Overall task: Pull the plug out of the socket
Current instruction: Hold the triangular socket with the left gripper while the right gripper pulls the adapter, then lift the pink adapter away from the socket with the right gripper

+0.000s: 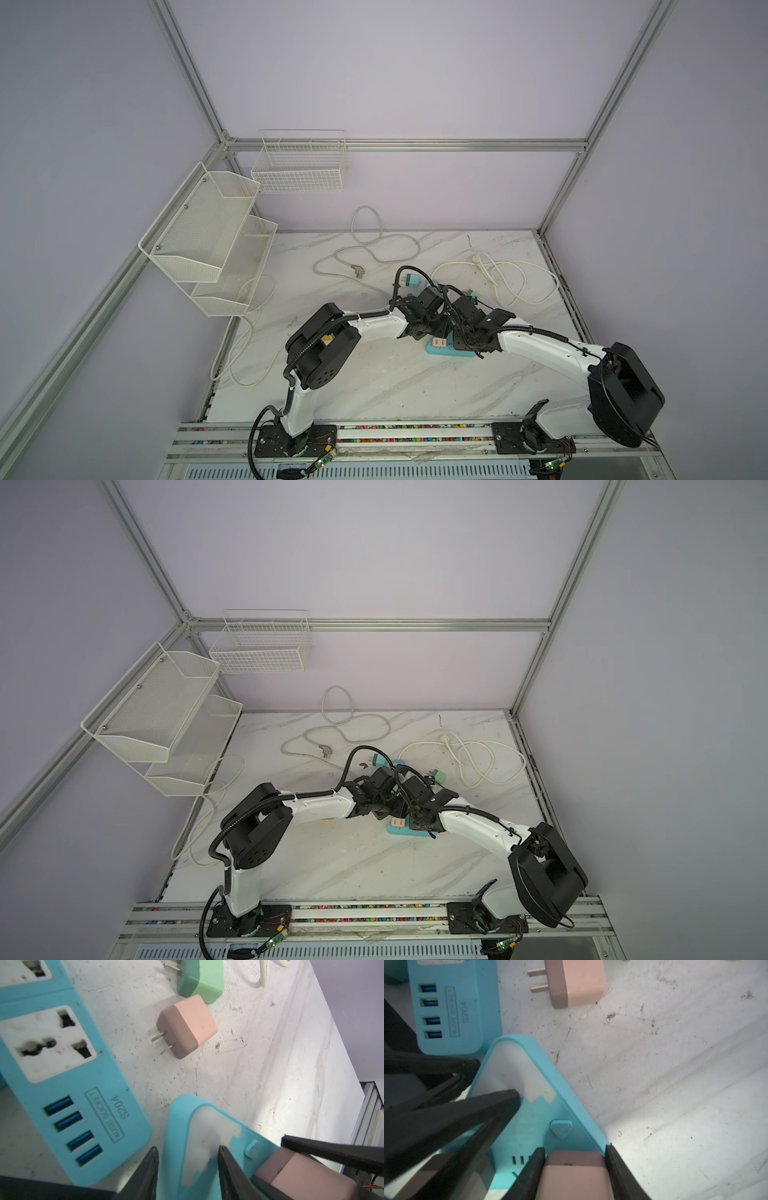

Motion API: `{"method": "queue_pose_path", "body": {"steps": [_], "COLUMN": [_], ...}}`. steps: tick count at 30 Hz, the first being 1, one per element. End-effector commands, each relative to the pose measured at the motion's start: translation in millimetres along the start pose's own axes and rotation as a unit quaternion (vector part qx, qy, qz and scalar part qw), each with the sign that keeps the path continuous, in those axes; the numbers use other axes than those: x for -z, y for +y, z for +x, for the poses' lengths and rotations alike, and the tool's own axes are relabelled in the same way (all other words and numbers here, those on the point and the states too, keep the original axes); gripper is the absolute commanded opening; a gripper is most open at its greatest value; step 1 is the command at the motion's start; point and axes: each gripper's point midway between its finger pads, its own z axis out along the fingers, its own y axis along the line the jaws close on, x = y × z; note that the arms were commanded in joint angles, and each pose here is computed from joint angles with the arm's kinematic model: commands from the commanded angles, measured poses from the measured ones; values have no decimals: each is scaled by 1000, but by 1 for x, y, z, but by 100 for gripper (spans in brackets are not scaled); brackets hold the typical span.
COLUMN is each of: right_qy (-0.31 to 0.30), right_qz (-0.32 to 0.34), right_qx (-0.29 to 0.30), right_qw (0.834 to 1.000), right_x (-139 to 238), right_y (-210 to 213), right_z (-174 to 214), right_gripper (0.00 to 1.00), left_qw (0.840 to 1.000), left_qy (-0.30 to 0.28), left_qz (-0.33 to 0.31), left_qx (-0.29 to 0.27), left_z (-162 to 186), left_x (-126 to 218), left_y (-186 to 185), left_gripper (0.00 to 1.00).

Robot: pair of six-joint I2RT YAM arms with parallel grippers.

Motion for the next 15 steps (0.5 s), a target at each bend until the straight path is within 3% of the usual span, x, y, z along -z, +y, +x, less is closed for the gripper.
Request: {"method": "queue_pose_path", "body": {"steps": [1, 9, 15], "right_qy": [-56, -54, -64], "right_qz": [-41, -59, -55], "right_qx": [-40, -42, -62], "right_qw": [997, 996, 994], "right_x": [14, 20, 28], "right_y": [1, 12, -5], "right_z": [-30, -39, -42], "right_gripper": [24, 22, 23], "left_qw": [961, 965, 973], "left_qy": [212, 197, 175], "left_qz": [-176, -173, -151], "left_qx": [3, 0, -6], "left_z": [135, 123, 99], "left_x": [-12, -9, -8], "left_y": [97, 93, 80], "left_gripper": [45, 45, 45]}}
